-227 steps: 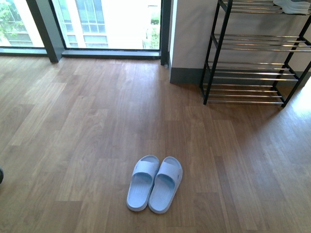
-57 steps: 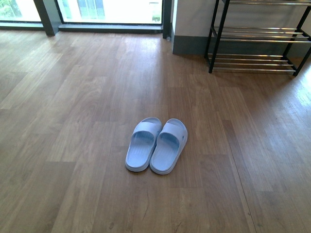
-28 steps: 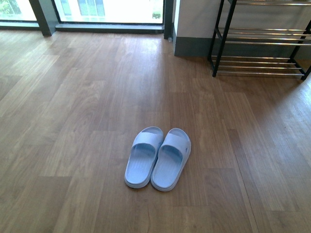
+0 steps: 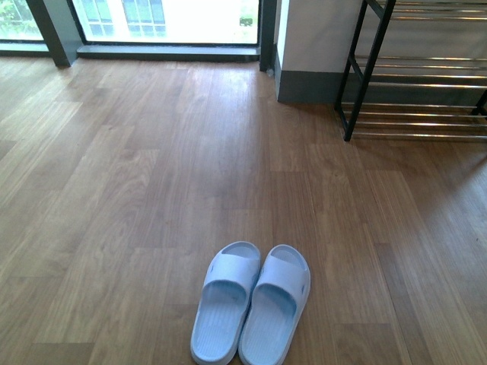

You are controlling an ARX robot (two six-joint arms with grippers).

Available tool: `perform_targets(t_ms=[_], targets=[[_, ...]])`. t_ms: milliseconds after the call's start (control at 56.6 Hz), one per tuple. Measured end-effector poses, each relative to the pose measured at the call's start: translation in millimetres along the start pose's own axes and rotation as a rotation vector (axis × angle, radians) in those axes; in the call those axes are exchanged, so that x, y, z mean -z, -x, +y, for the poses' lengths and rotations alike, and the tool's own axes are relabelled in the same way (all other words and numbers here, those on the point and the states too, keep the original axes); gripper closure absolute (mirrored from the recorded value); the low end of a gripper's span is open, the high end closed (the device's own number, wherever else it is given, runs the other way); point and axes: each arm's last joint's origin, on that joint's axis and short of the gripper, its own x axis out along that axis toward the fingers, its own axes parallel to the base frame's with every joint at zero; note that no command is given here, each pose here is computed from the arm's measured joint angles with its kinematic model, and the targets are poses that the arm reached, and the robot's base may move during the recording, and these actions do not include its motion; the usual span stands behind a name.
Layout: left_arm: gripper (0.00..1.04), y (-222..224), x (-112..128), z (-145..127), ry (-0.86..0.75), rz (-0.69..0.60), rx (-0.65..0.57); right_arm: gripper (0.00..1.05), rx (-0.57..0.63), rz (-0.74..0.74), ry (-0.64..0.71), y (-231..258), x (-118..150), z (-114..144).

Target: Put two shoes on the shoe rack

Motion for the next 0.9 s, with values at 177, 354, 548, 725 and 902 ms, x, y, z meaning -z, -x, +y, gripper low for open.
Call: perform_targets(t_ms=[177, 354, 548, 725, 902], targets=[[0.09, 0, 0, 0, 0.0, 0.0, -0.001, 0.09, -0.001, 0.0, 0.0, 0, 0, 0], [0.09, 0, 0, 0, 0.0, 0.0, 0.0, 0.09, 0.011, 0.004, 0.003, 0, 0, 0], [0.09, 0, 0, 0, 0.0, 0.0, 0.0, 0.09, 0.074, 0.188, 0.065, -29, 2, 5], [0.09, 0, 0, 0, 0.0, 0.0, 0.0, 0.09, 0.013, 0.329, 0.051, -90, 7, 14], [0.09, 0, 0, 0, 0.0, 0.0, 0.0, 0.09, -0.077, 0.559, 0.09, -150, 58, 38]])
